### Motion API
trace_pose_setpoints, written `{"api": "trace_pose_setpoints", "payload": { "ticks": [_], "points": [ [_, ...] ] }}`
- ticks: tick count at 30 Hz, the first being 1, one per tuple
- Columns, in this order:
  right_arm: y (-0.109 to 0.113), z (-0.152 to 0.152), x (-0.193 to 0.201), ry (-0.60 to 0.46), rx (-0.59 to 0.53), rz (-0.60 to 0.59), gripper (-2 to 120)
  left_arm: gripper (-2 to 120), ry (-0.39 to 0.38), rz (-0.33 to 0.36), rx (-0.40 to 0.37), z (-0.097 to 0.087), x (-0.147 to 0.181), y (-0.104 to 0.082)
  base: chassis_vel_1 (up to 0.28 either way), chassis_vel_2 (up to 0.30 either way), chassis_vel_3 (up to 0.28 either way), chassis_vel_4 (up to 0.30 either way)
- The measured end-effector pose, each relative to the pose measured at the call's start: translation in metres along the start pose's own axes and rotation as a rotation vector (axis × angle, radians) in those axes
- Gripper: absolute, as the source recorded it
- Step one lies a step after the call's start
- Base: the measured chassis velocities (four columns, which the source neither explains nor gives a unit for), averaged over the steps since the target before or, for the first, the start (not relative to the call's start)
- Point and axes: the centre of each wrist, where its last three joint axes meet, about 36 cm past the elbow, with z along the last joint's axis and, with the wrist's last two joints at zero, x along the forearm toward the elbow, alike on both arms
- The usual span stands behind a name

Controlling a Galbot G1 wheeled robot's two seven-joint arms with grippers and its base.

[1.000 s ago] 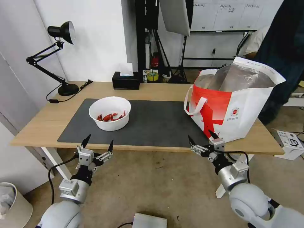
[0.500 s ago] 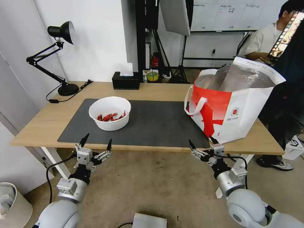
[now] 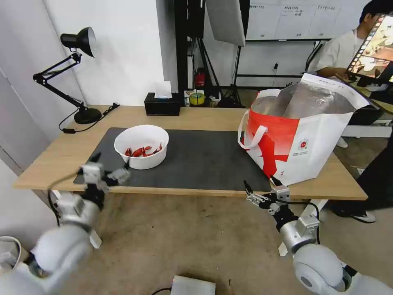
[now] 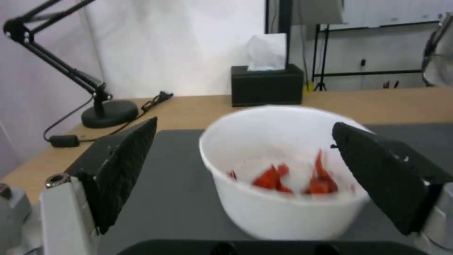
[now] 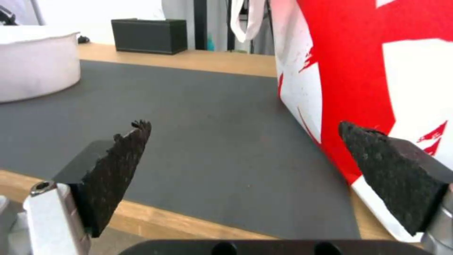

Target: Pick up the trash from the table and place it into the takeout bag.

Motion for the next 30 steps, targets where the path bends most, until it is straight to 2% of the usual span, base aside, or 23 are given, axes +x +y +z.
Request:
{"api": "trace_pose_setpoints", "payload": {
  "ticks": [1, 4, 5, 8, 9, 12, 13, 15, 16, 19, 20, 23, 27, 30],
  "points": [
    [0.0, 0.0, 0.0, 0.0, 0.0, 0.0, 100, 100, 0.0, 0.0, 0.0, 0.0, 0.0, 0.0, 0.0, 0.0, 0.0, 0.0],
    [0.0, 0.0, 0.0, 0.0, 0.0, 0.0, 100, 100, 0.055, 0.004, 0.041, -0.026, -0.034, 0.012, 0.0, 0.0, 0.0, 0.0],
    [0.0, 0.0, 0.0, 0.0, 0.0, 0.0, 100, 100, 0.055, 0.004, 0.041, -0.026, -0.034, 0.012, 0.0, 0.0, 0.0, 0.0],
    [0.0, 0.0, 0.0, 0.0, 0.0, -0.001, 100, 100, 0.138, 0.018, 0.093, -0.041, -0.067, 0.023, 0.0, 0.0, 0.0, 0.0],
    [0.0, 0.0, 0.0, 0.0, 0.0, -0.001, 100, 100, 0.138, 0.018, 0.093, -0.041, -0.067, 0.023, 0.0, 0.0, 0.0, 0.0],
    [0.0, 0.0, 0.0, 0.0, 0.0, -0.001, 100, 100, 0.225, 0.037, 0.092, -0.055, -0.1, 0.036, 0.0, 0.0, 0.0, 0.0],
    [0.0, 0.0, 0.0, 0.0, 0.0, -0.001, 100, 100, 0.225, 0.037, 0.092, -0.055, -0.1, 0.036, 0.0, 0.0, 0.0, 0.0],
    [0.0, 0.0, 0.0, 0.0, 0.0, -0.001, 100, 100, 0.344, 0.034, 0.05, -0.068, -0.125, 0.043, 0.0, 0.0, 0.0, 0.0],
    [0.0, 0.0, 0.0, 0.0, 0.0, -0.001, 100, 100, 0.344, 0.034, 0.05, -0.068, -0.125, 0.043, 0.0, 0.0, 0.0, 0.0],
    [0.0, 0.0, 0.0, 0.0, 0.0, -0.002, 100, 100, 0.478, 0.057, 0.04, -0.086, -0.149, 0.046, 0.0, 0.0, 0.0, 0.0],
    [0.0, 0.0, 0.0, 0.0, 0.0, -0.002, 100, 100, 0.478, 0.057, 0.04, -0.086, -0.149, 0.046, 0.0, 0.0, 0.0, 0.0],
    [0.0, 0.0, 0.0, 0.0, 0.0, -0.002, 100, 100, 0.553, 0.067, 0.028, -0.09, -0.169, 0.041, 0.0, 0.0, 0.0, 0.0],
    [0.0, -0.001, 0.0, 0.0, 0.0, -0.002, 100, 100, 0.591, 0.059, 0.043, -0.09, -0.189, 0.038, 0.0, 0.0, 0.0, 0.0],
    [0.0, -0.001, 0.0, 0.0, 0.0, -0.002, 100, 100, 0.631, 0.006, 0.048, -0.082, -0.208, 0.032, 0.0, 0.0, 0.0, 0.0]
  ]
}}
